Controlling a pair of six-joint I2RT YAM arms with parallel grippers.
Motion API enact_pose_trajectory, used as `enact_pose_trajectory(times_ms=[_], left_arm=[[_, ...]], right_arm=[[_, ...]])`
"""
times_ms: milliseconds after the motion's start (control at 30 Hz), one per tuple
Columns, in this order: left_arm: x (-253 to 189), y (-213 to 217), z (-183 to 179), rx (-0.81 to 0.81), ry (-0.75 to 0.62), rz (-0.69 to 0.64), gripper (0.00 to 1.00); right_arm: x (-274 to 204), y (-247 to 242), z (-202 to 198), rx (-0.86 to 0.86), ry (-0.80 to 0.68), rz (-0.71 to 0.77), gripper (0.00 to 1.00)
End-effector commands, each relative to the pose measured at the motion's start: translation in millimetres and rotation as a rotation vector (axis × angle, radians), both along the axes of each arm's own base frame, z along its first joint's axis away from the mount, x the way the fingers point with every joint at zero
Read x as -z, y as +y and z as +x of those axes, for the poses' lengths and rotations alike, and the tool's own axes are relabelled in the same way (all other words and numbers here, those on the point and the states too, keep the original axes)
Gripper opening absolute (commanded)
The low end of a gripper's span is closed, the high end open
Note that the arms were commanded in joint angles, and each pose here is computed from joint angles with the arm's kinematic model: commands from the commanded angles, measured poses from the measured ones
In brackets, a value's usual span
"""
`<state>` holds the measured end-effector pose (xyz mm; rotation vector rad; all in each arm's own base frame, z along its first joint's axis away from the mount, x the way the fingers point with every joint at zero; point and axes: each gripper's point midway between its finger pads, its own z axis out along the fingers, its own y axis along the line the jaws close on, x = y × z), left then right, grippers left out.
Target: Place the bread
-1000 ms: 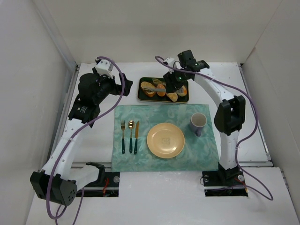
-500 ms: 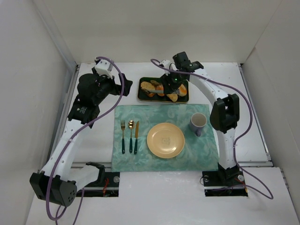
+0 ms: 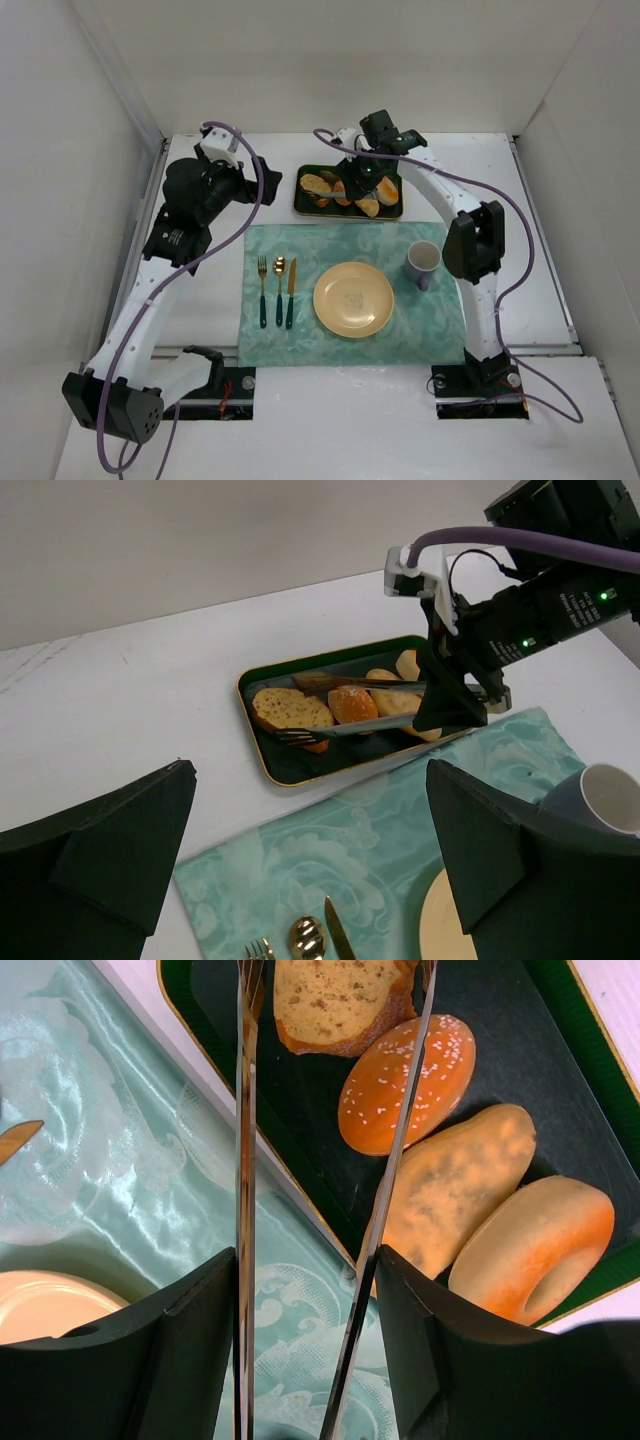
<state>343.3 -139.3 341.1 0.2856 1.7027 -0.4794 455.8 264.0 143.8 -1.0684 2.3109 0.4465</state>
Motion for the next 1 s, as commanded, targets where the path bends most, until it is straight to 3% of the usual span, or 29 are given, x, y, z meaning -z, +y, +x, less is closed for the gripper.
enact_pose_trajectory(times_ms=[0,333,767,967], left_arm=[[-26,0,-7,0.003,-0.079,-0.031,1.00],[-29,1,-10,0.003,-0.088,-0.033,1.00],[-29,1,-9,0.004,-0.092,-0.025,1.00],[-29,1,-9,0.004,-0.092,-0.025,1.00]], right_arm=[[-13,9,5,-0.020,-0.048,-0.010,0.60],[-1,7,1,-0.014,-0.021,-0.051,0.60],[-10,7,0,-0.013,-0.048,-0.037,0.42],[-33,9,0,-0.017,-0.101,0.000,0.42]])
